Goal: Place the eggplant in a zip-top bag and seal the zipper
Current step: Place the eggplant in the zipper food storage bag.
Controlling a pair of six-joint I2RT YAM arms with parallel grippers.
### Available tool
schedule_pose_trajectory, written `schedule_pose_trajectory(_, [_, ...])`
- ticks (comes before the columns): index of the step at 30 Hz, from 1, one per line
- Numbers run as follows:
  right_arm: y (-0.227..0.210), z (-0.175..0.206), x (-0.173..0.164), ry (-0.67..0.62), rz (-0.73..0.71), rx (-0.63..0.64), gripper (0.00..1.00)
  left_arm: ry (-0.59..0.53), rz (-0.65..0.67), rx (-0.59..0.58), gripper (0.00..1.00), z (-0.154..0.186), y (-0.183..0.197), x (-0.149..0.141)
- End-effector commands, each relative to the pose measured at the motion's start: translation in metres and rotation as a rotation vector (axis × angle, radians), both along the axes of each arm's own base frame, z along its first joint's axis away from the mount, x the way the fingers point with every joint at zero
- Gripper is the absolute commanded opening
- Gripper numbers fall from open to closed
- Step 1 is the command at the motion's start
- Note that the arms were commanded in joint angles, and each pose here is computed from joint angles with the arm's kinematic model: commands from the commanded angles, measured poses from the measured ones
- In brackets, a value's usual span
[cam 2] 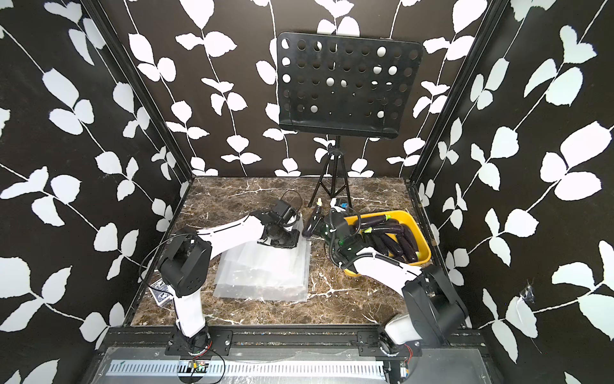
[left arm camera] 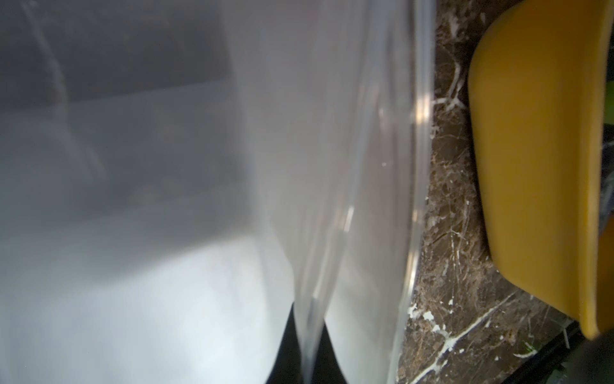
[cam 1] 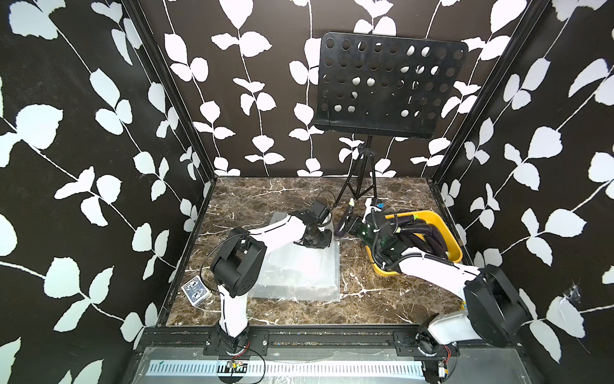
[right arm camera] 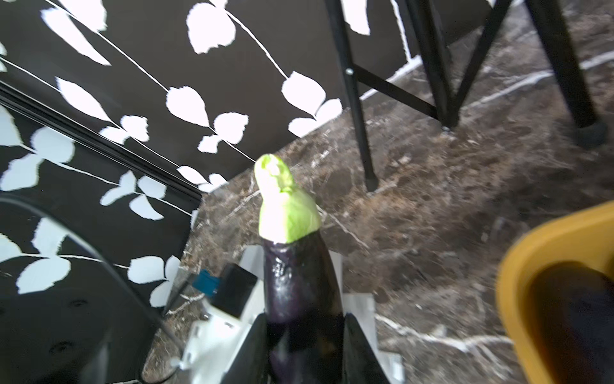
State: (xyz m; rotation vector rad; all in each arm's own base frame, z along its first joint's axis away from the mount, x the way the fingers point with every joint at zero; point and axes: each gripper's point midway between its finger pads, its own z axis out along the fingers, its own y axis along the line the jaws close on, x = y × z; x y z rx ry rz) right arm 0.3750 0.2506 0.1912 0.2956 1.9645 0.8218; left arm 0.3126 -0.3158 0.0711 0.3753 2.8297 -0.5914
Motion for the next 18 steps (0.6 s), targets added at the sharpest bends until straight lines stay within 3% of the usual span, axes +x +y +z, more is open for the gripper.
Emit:
schedule_pose_trajectory(1, [0.013,0.013,0.013,-0.085,-0.040,0.102,0.15,-0.023,0.018,-0.060,0.00,0.017,-0.008,0.006])
schedule_pose_trajectory(14, [0.044,-0.007,-0.005,-0.092,0.035,0.035,0.14,-0.046,0.077,-0.106,0.00,0.032,0.006,0.019])
schedule_pose_trajectory(18, [0.056,-0.031,-0.013,-0.052,0.080,0.000,0.14,-0.052,0.078,-0.144,0.00,0.043,0.002,0.019])
